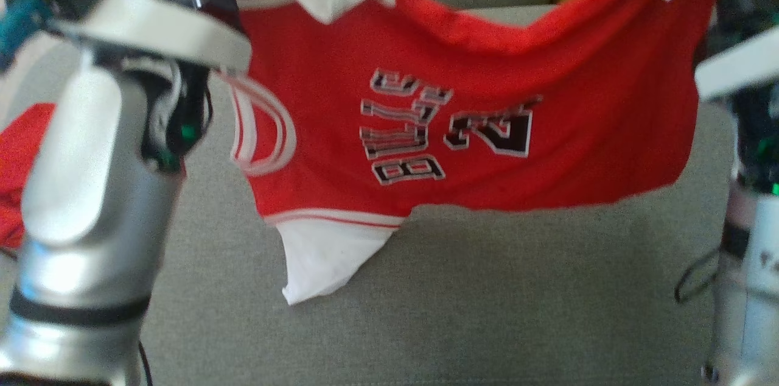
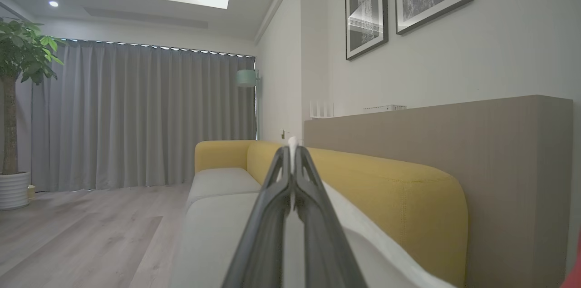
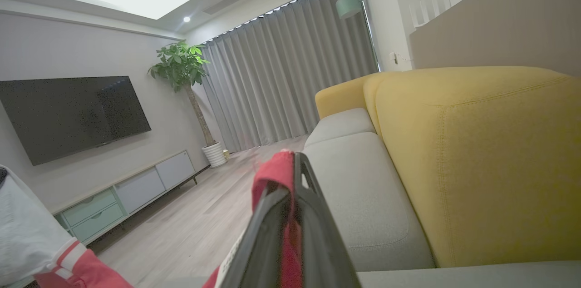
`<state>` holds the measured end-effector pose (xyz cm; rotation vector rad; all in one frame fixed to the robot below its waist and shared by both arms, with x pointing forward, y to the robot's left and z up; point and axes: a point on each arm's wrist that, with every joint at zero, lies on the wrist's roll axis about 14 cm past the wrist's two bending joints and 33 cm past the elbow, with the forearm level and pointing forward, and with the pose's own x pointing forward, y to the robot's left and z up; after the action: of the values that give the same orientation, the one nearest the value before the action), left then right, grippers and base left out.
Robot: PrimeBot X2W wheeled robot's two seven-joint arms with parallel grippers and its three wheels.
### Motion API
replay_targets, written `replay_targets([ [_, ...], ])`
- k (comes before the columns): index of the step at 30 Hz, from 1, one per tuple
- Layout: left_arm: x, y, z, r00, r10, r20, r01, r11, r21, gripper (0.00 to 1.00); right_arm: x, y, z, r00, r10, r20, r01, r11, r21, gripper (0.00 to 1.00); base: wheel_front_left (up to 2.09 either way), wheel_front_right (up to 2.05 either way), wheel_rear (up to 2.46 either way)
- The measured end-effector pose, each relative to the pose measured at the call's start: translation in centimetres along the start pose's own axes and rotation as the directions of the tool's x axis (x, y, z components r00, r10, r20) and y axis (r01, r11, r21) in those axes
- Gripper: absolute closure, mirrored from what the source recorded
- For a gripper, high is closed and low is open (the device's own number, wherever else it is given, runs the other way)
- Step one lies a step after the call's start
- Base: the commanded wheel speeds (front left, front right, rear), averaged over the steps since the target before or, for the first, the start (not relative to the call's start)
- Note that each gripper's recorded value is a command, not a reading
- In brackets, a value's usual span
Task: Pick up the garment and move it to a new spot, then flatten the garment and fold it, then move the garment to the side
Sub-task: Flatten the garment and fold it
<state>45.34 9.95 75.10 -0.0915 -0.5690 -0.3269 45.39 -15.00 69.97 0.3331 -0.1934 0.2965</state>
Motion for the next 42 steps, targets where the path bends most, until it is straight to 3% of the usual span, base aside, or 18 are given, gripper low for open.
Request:
replay_targets([
  [10,9.1,2.7,-4.2,1.0,0.027,0.002,-0.027,1.0,-0.005,1.0,10.9,-0.7,1.8,0.997,0.017,0.08,-0.018,1.0,0.017,1.0,0.0,0.0,0.0],
  [21,13.4,3.4,-4.5,0.999,0.049,-0.014,-0.05,0.998,-0.039,1.0,15.4,-0.8,1.4,0.993,-0.003,0.119,-0.001,0.999,0.032,1.0,0.0,0.0,0.0],
  [26,11.5,4.1,-12.0,0.976,0.074,-0.202,-0.085,0.995,-0.045,1.0,16.2,-2.2,-5.8,0.997,-0.034,-0.068,0.031,0.998,-0.047,1.0,0.0,0.0,0.0],
  [33,4.8,4.8,-23.7,0.872,0.101,-0.479,-0.156,0.985,-0.077,1.0,15.0,-5.2,-15.7,0.952,-0.094,-0.293,0.07,0.993,-0.091,1.0,0.0,0.0,0.0],
  [38,1.2,5.0,-27.7,0.813,0.105,-0.572,-0.186,0.979,-0.084,1.0,12.0,-6.7,-22.2,0.901,-0.121,-0.416,0.084,0.991,-0.107,1.0,0.0,0.0,0.0],
  [42,-1.5,4.8,-29.0,0.783,0.106,-0.613,-0.194,0.978,-0.08,1.0,9.3,-6.9,-25.2,0.875,-0.123,-0.468,0.071,0.989,-0.128,1.0,0.0,0.0,0.0],
])
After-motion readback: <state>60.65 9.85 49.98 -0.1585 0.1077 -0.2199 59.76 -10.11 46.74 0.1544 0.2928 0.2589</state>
